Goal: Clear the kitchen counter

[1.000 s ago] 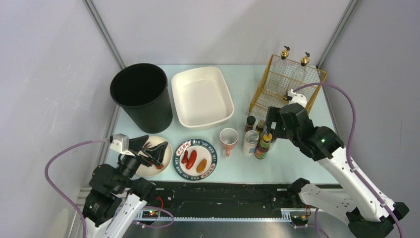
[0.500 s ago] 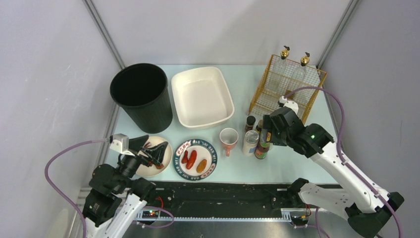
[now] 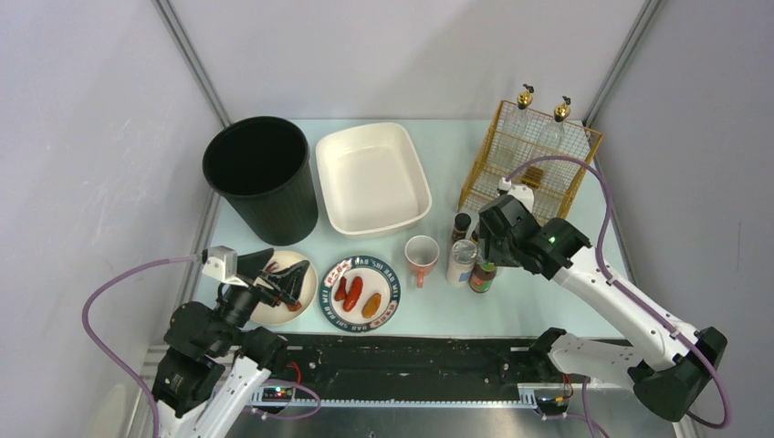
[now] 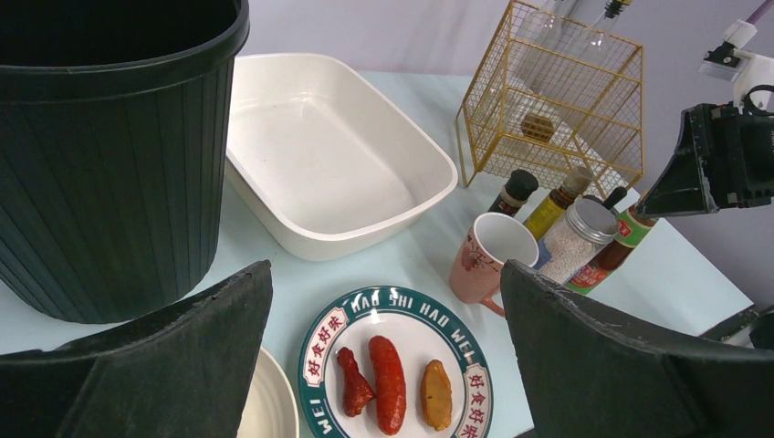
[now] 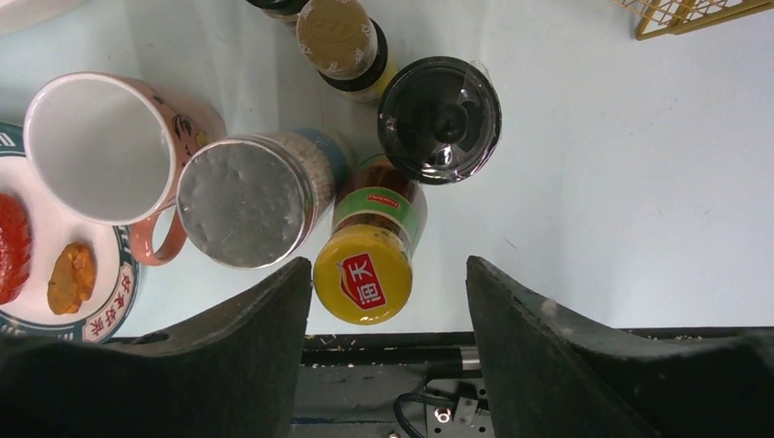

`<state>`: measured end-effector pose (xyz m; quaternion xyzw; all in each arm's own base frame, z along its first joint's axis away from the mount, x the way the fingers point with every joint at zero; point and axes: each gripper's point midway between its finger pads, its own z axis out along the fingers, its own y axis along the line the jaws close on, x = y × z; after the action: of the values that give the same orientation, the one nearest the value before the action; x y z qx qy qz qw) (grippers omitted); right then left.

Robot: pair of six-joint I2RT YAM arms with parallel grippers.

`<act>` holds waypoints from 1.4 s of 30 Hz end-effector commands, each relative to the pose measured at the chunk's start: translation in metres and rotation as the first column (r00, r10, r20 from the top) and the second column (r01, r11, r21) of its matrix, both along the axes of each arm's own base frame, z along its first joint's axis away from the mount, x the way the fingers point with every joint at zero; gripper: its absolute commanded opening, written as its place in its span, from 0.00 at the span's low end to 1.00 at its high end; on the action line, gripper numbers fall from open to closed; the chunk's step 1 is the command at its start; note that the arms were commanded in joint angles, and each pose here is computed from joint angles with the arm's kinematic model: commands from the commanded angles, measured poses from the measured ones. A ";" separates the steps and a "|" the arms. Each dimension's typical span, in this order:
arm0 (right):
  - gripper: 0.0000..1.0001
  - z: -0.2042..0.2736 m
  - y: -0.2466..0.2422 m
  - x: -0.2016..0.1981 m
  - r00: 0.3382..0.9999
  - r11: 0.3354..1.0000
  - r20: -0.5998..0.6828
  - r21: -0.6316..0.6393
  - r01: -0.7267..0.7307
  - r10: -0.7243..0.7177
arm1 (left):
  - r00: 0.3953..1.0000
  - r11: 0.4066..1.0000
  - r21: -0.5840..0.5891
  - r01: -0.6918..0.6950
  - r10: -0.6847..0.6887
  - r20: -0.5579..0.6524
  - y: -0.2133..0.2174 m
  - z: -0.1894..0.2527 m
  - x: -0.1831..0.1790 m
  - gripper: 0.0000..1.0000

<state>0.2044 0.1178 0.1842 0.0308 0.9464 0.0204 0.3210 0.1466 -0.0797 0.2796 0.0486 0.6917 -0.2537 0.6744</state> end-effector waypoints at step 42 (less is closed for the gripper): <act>0.00 0.177 -0.015 -0.006 0.950 0.985 0.274 0.039 -0.165 0.149 | 1.000 1.000 0.001 -0.018 0.017 0.021 0.002 0.003 0.004 0.98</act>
<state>0.1876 0.1112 0.3200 -0.0437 0.9191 0.0808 0.3833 0.1475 -0.0781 0.2796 0.0449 0.6920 -0.2503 0.6756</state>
